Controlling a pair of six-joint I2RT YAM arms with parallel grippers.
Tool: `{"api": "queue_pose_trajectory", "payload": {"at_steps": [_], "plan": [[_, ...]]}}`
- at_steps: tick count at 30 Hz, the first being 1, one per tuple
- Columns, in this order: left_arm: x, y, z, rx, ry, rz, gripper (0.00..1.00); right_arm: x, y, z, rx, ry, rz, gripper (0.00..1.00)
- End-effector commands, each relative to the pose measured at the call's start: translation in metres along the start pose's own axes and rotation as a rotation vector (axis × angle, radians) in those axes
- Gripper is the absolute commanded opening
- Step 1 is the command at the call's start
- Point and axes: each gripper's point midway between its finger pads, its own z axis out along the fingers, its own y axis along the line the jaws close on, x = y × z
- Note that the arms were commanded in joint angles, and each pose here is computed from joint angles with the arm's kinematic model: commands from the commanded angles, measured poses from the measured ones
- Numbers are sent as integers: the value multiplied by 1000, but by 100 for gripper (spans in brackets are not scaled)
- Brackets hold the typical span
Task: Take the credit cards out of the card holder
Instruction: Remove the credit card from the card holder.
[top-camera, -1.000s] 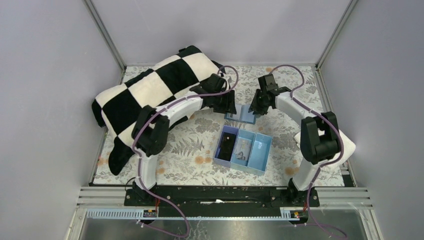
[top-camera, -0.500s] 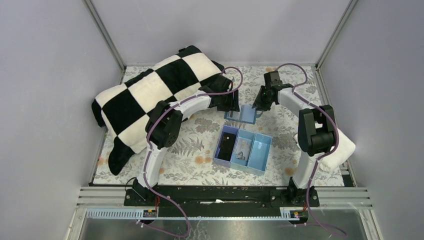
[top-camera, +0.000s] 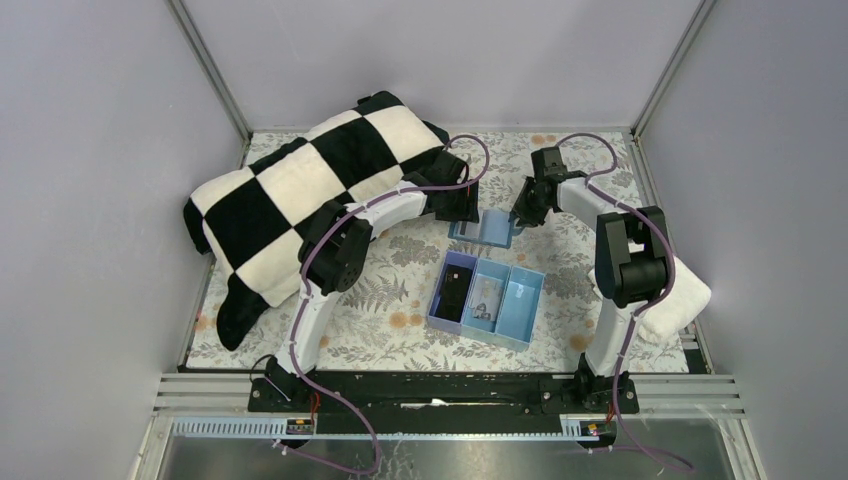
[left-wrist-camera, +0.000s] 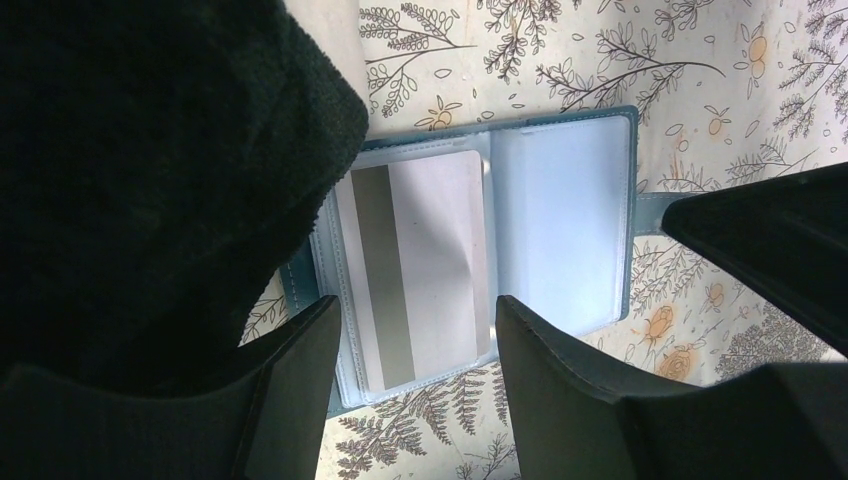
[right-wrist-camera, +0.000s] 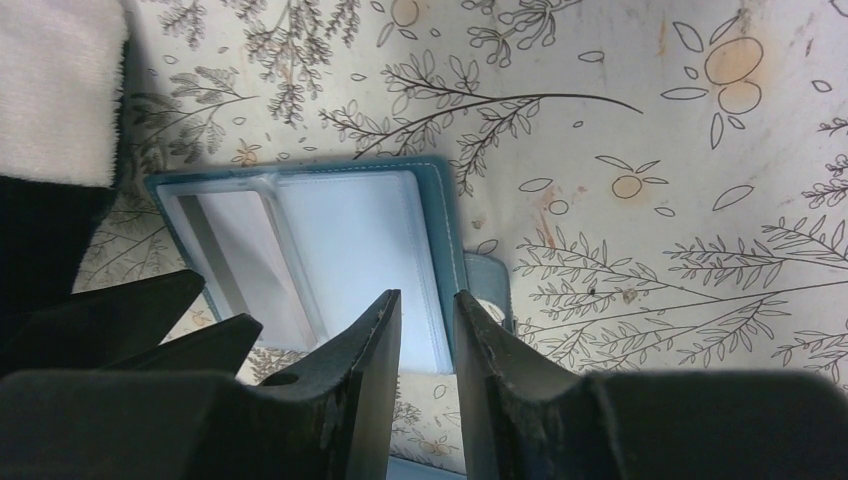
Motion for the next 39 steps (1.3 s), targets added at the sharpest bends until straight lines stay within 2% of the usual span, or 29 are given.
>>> {"api": "queue_pose_trajectory", "payload": {"at_steps": [1,18,25,31,39], "plan": [[-9,-3,4,11,-30,14,63,3,-8,8,22,5,-1,33],[-15,-58,-8,294,1,-1,55,27,-17,26,22,75,35,33],[-33,-19,-14,35,-104,50,63,30,-18,28,18,82,34,32],[-25,-14,-6,22,-74,45,63,31,-19,29,24,89,38,33],[-25,-4,-5,-20,-97,55,62,34,-22,30,30,96,39,33]]}}
